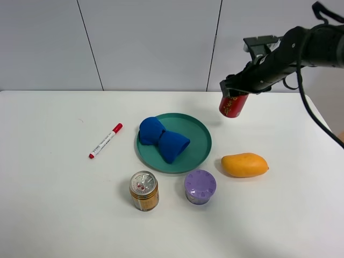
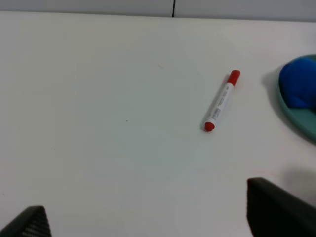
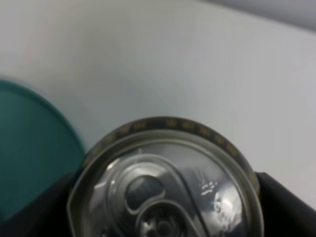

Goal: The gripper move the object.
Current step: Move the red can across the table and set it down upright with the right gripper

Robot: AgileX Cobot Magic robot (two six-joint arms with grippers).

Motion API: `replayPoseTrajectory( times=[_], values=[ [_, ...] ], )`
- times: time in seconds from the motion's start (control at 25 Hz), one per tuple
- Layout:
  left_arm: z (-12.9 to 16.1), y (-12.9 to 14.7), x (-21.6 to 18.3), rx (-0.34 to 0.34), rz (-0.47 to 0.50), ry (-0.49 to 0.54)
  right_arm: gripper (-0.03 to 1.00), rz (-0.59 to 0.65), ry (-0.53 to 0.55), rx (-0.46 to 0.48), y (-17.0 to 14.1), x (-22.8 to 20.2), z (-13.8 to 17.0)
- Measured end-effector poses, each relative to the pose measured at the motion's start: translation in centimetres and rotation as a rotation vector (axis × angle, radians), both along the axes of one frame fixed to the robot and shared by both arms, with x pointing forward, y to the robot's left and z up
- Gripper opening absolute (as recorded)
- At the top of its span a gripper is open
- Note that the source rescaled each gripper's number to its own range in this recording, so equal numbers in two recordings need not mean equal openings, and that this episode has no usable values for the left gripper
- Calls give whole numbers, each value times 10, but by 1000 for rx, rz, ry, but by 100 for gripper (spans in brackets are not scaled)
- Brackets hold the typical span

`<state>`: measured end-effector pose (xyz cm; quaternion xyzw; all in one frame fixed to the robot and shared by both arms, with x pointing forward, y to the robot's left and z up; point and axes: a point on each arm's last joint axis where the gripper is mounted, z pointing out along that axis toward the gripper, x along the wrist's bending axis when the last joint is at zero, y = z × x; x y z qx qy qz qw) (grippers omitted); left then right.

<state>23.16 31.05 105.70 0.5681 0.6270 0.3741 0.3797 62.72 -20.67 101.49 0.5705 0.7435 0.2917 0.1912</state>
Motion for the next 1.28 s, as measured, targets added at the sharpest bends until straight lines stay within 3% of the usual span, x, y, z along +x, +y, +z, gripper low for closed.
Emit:
replayPoseTrajectory(
  times=[0.24, 0.64, 0.88, 1.28],
  values=[
    [0, 0, 0, 0, 0, 0, 1, 130, 34, -7, 43, -13, 16],
    [0, 0, 0, 0, 0, -1, 1, 466, -86, 42, 186, -41, 51],
    [0, 0, 0, 0, 0, -1, 1, 618, -11, 22, 256, -64, 23],
    [0, 0, 0, 0, 0, -1, 1, 796, 100, -61, 311, -119, -24]
  ],
)
